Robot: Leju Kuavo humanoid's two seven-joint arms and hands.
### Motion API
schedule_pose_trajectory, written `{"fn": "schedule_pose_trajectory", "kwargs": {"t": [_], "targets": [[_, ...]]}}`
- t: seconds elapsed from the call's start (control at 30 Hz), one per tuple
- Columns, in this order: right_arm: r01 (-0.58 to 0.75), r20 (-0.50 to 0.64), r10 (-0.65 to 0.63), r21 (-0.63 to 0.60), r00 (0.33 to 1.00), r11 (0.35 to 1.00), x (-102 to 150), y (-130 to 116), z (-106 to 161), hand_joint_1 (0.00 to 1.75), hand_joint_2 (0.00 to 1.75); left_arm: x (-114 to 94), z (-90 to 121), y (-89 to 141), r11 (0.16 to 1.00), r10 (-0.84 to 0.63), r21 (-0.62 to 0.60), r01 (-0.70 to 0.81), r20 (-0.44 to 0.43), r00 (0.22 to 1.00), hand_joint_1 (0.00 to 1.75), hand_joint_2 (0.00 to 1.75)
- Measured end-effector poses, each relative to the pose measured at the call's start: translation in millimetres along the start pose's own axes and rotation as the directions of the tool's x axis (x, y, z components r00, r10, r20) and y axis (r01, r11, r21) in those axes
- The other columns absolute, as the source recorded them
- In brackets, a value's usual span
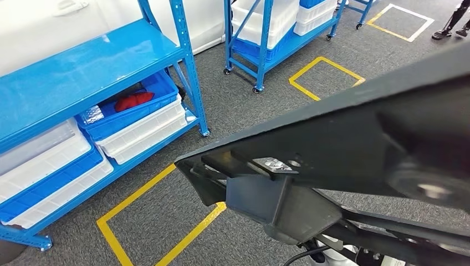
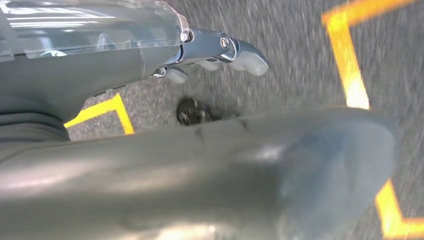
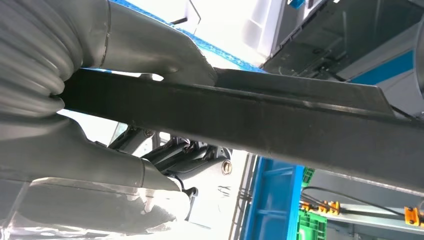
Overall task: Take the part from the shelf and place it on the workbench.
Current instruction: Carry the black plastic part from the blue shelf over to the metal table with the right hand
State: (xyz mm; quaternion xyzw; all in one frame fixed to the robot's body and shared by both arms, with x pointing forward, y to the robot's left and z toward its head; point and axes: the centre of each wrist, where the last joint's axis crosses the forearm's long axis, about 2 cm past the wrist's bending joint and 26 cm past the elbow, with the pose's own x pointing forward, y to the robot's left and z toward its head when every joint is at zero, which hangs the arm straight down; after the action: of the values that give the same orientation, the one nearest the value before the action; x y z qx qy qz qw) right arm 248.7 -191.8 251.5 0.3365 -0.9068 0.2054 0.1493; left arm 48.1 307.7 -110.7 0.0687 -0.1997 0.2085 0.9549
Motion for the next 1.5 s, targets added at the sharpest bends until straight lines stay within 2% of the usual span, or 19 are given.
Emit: {"fn": "schedule_pose_trajectory", "kwargs": {"t": [0.17,0.6,0.77,1.2,1.5], "targets": [[0.027,-0.063,-0.026,0.010,0.998,1.000,-12.5,1.4,6.4,1.75,1.75,-3.9,1.1,1.6,1.000,-0.014,-0.014,0.014,-0.009,1.000,0.00,0.00],[0.066,-0.171,-0.058,0.043,0.984,0.997,-47.4,-16.1,13.7,1.75,1.75,-4.8,1.4,1.4,0.999,-0.033,-0.010,0.033,-0.017,0.999,0.00,0.00],[0.073,-0.171,-0.065,0.038,0.983,0.997,-53.0,-20.9,15.1,1.75,1.75,-3.0,0.8,1.5,0.999,-0.034,-0.005,0.034,-0.015,0.999,0.00,0.00],[0.033,-0.163,-0.034,-0.006,0.986,0.999,-48.5,-33.7,19.4,1.75,1.75,1.2,-1.4,17.4,0.999,-0.041,0.004,0.041,0.021,0.999,0.00,0.00],[-0.012,-0.131,0.007,-0.043,0.991,0.999,-29.7,-48.9,25.0,1.75,1.75,7.9,-3.6,20.6,0.998,-0.059,0.011,0.059,0.027,0.998,0.00,0.00]]}}
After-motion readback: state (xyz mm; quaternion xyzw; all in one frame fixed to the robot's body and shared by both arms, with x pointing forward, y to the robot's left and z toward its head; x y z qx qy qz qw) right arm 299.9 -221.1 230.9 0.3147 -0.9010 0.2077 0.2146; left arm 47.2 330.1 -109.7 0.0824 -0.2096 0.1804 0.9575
